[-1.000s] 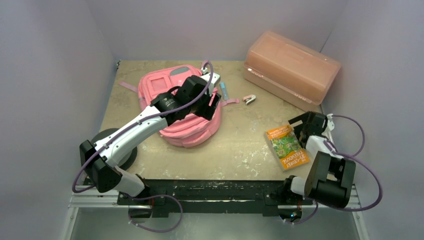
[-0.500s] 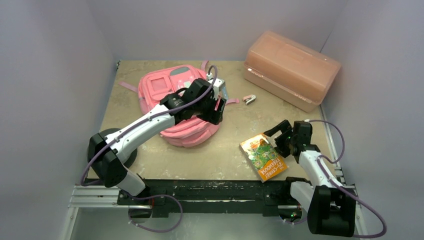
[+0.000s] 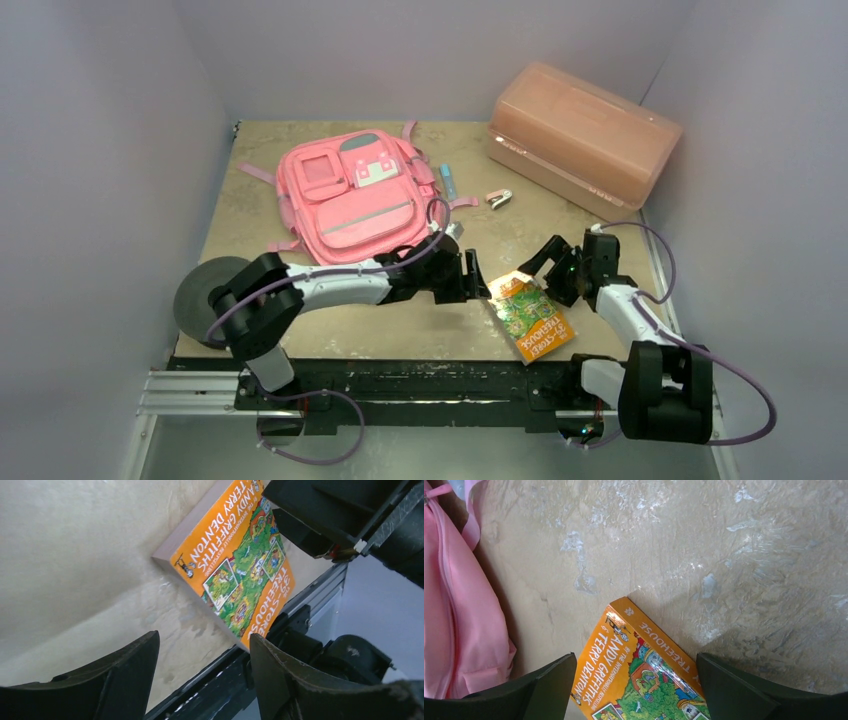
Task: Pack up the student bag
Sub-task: Pick up the book from the center of the board.
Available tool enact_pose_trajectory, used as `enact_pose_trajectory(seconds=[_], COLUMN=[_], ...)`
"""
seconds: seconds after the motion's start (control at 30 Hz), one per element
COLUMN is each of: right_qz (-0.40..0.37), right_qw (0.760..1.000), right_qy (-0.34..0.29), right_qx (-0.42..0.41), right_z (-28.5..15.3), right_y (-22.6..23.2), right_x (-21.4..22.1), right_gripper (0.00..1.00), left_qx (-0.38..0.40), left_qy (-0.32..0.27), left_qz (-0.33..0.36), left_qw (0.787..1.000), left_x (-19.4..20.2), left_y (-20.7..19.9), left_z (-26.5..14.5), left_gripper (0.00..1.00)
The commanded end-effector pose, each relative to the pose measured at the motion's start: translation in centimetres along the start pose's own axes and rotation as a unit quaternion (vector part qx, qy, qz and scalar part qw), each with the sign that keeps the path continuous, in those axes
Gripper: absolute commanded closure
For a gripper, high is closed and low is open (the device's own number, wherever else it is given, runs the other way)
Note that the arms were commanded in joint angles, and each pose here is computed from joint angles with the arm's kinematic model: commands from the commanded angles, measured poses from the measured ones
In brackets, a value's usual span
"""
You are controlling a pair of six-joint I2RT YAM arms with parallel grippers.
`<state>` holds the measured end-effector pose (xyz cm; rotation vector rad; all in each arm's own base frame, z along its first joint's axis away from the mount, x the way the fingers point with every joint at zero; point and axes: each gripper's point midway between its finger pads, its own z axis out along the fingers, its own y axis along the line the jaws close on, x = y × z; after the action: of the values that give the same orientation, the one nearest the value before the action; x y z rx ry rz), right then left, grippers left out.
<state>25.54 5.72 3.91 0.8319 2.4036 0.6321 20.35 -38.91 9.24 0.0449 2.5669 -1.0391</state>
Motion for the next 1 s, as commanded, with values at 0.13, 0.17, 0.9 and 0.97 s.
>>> enact_pose_trajectory(seconds=[0.13,0.17,0.9,0.97], right_qz=[-0.051,-0.053,-0.064,-0.064], right_qw=[0.998,0.998,0.993,0.993], right_qy=[0.003,0.005,0.045,0.045], right_qx=[-0.041,-0.042,-0.087,-0.087], right_z=[0.2,0.2,1.1,1.1], right_y=[1.4,1.4,2.2,2.2], right_x=[-0.1,-0.1,1.5,1.5], right_gripper=[0.06,0.06,0.06,0.06], left_qx=[0.006,-0.003,0.095,0.104], left_qy=[-0.041,-0.047,-0.064,-0.063], left_qz=[-0.150,-0.152,-0.120,-0.122], left_qw=[0.988,0.987,0.986,0.985], left_x=[-0.4,-0.6,-2.8,-3.1], left_y=[-2.2,-1.8,-8.3,-9.1], left_z=[4.8,5.0,4.8,4.4], left_gripper=[0.40,0.40,0.61,0.61])
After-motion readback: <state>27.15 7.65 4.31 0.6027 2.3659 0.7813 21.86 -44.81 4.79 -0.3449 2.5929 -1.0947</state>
